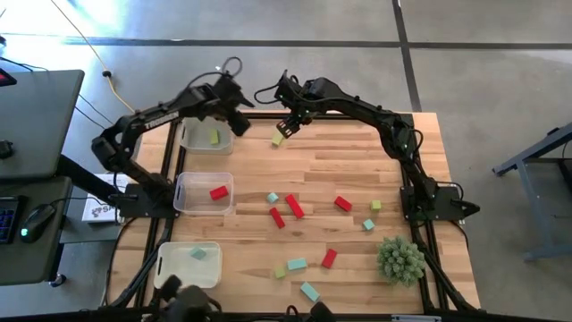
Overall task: Sort & place blocks by color
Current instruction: Put the light green block into the gray bin
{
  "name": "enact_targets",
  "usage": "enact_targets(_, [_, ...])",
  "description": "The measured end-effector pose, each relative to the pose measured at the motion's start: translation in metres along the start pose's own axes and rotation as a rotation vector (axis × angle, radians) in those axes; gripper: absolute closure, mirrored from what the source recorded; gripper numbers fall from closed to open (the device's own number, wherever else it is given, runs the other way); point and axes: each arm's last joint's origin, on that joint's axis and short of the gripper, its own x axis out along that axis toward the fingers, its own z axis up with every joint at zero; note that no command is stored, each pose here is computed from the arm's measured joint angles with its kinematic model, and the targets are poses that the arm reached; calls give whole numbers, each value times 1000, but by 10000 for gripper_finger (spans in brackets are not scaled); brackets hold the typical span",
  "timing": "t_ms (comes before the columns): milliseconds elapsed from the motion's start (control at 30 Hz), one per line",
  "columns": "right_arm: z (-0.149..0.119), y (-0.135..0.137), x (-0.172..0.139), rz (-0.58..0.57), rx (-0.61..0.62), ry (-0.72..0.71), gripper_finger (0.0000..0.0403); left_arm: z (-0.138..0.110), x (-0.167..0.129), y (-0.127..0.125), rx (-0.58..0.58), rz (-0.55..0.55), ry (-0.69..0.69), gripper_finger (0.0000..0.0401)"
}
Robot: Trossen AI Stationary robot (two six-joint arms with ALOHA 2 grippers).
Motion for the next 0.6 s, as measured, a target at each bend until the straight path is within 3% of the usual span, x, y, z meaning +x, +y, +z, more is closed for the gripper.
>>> enact_targets(267, [-4,10,-1,37,-22,18,190,-15,11,38,-119,20,151,285])
enact_targets(400, [-7,16,-2,42,-38,18,190,-19,16,43,-165,15,193,285])
enact_targets(600, [-9,21,-3,46,-49,21,190,-23,32,40,-145,-25,278,284])
